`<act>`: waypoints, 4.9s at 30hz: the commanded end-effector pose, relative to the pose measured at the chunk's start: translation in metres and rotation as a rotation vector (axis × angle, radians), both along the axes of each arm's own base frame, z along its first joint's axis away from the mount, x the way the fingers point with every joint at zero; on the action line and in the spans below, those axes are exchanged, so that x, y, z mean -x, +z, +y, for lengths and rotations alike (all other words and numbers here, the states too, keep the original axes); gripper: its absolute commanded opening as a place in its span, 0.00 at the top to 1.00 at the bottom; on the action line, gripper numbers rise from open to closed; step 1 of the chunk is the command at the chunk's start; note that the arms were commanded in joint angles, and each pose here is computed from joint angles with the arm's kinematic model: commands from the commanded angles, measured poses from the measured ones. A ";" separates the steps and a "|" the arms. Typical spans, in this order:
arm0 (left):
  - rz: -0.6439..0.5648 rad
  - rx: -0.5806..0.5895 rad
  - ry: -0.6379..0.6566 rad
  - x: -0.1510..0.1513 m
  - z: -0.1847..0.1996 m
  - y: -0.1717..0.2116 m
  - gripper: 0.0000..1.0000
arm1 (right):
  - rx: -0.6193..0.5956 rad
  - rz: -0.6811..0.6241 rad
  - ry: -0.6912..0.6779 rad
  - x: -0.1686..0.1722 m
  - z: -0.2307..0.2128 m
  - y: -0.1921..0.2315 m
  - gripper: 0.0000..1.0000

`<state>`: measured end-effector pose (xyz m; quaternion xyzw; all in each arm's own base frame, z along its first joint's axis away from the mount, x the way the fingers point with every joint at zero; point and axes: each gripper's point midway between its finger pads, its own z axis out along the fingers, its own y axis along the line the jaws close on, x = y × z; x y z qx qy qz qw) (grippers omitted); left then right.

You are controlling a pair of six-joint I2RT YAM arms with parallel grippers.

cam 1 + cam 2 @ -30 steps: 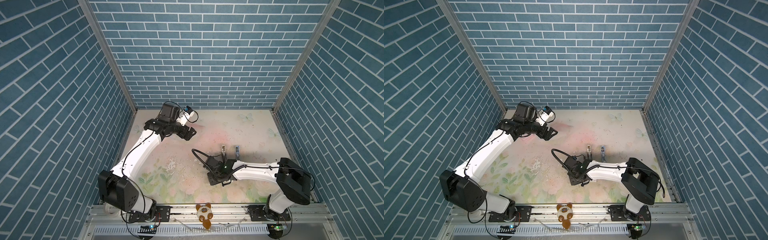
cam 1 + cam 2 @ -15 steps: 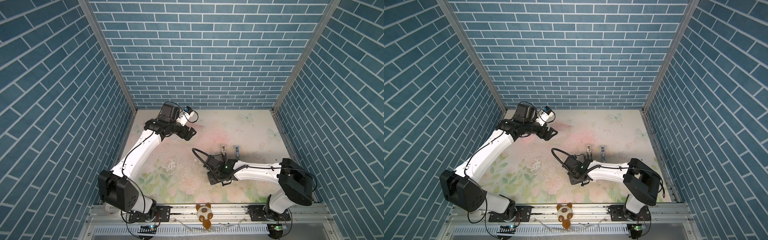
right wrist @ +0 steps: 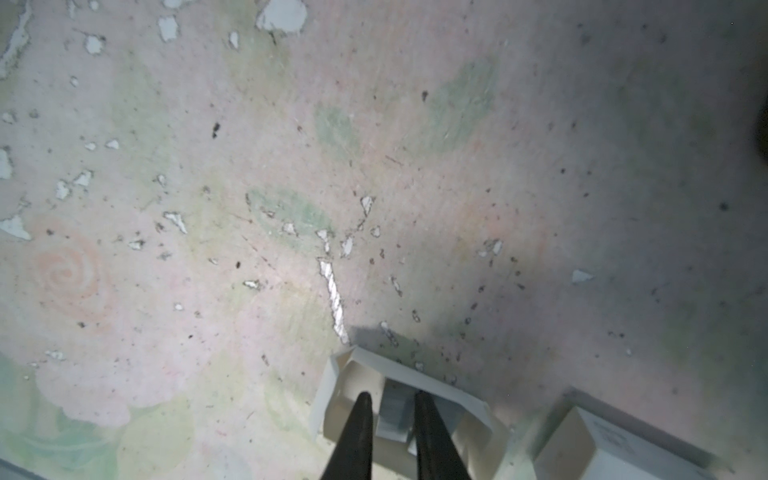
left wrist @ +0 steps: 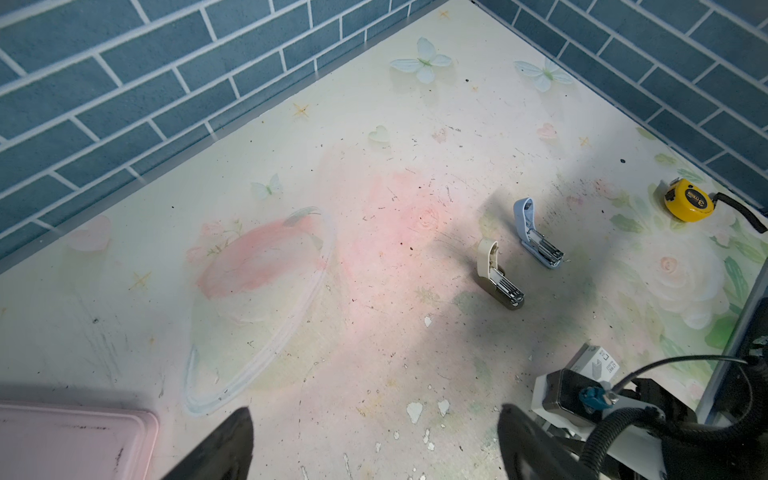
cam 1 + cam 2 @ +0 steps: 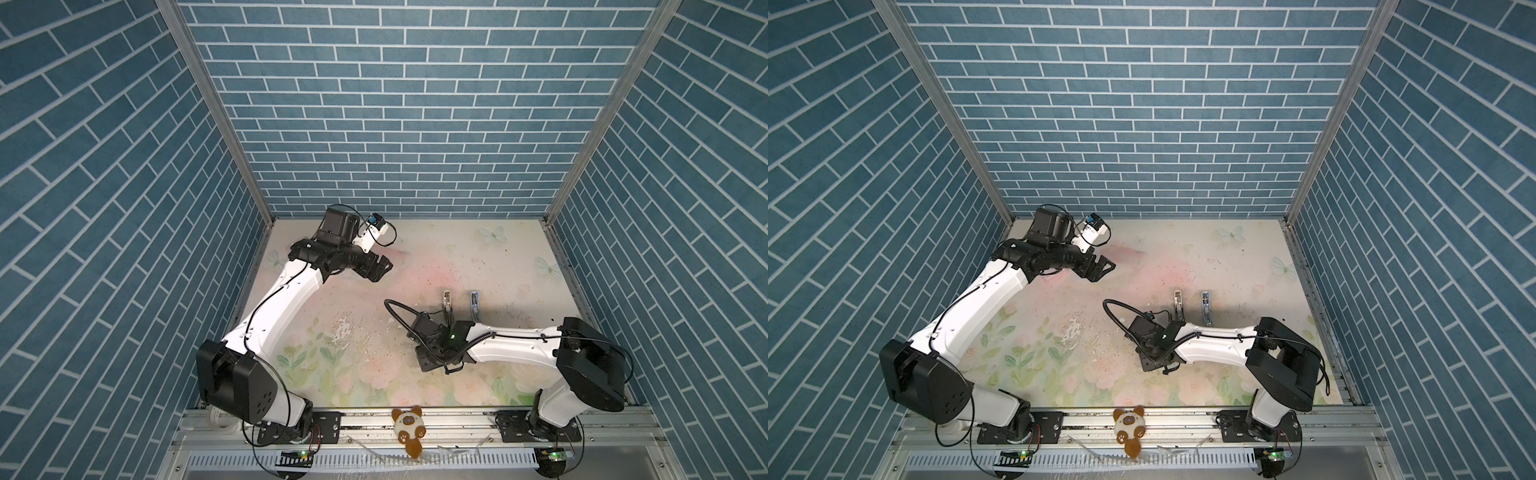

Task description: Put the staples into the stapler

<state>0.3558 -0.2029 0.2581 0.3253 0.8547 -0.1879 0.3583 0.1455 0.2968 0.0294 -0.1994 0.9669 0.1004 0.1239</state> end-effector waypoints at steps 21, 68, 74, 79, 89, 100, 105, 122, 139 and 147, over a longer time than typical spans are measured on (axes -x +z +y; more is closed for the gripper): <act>-0.022 0.017 0.002 0.007 0.003 0.009 0.07 | 0.035 -0.011 -0.050 0.001 -0.006 -0.008 0.79; -0.035 0.025 0.004 0.009 0.004 0.011 0.07 | 0.090 0.008 -0.085 0.013 -0.004 -0.018 0.78; -0.040 0.023 0.005 0.009 0.005 0.012 0.07 | 0.095 0.000 -0.085 0.011 -0.005 -0.015 0.75; -0.042 0.023 0.006 0.009 0.005 0.012 0.07 | 0.092 -0.007 -0.084 0.011 -0.004 -0.011 0.75; -0.038 0.025 0.005 0.009 0.005 0.011 0.07 | 0.101 -0.001 -0.077 0.012 -0.002 -0.016 0.77; -0.031 0.031 0.004 0.009 0.003 0.009 0.07 | 0.109 0.003 -0.075 0.011 0.001 -0.018 0.76; -0.034 0.033 0.006 0.009 0.004 0.010 0.07 | 0.117 0.006 -0.071 0.010 0.002 -0.021 0.83; -0.040 0.030 0.007 0.008 0.004 0.013 0.07 | 0.060 -0.064 -0.049 0.003 0.002 0.014 0.95; -0.048 0.020 0.016 0.007 0.006 0.014 0.07 | 0.008 -0.157 -0.040 -0.019 0.000 0.047 0.96; -0.049 0.007 0.019 0.004 0.007 0.013 0.06 | -0.059 -0.250 -0.057 -0.057 -0.009 0.072 0.96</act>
